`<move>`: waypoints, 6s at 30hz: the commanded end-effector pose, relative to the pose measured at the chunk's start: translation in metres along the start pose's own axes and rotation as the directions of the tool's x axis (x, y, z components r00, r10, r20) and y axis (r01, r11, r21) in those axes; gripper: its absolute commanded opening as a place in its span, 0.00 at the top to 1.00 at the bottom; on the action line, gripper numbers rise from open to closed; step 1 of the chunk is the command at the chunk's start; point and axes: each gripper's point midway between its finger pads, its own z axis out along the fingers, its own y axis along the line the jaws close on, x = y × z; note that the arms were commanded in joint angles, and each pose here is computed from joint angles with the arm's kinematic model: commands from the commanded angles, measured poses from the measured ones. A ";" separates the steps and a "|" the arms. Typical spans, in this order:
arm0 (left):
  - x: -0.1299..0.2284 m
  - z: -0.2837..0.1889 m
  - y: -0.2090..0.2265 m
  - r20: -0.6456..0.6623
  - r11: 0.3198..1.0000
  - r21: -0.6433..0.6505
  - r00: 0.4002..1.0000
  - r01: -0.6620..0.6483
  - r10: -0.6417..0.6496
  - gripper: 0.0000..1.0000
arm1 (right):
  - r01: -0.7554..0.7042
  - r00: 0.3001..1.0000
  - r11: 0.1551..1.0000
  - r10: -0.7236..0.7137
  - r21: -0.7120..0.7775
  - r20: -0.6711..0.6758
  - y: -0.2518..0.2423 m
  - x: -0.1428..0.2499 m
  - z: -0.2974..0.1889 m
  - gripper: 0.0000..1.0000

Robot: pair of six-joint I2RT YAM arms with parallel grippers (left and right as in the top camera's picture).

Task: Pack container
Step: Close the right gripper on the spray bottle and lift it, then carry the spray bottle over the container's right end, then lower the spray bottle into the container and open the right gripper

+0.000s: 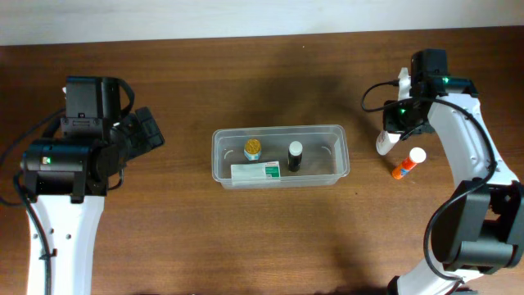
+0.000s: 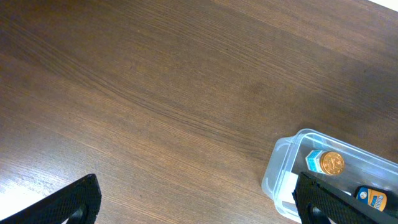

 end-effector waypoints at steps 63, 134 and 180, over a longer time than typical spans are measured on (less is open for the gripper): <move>-0.003 -0.003 0.004 0.018 1.000 -0.010 1.000 0.012 -0.012 0.01 | 0.267 0.963 0.956 -0.268 -0.123 0.008 0.157 0.030 -0.118 0.84; -0.003 -0.003 0.004 0.018 1.000 -0.010 1.000 0.012 -0.012 0.01 | 0.227 0.973 0.973 -0.229 -0.043 -0.026 0.152 0.036 -0.023 0.84; -0.003 -0.003 0.004 0.018 1.000 -0.010 1.000 0.012 -0.012 0.00 | 0.148 0.989 0.988 -0.148 -0.031 0.030 0.115 0.002 -0.114 0.45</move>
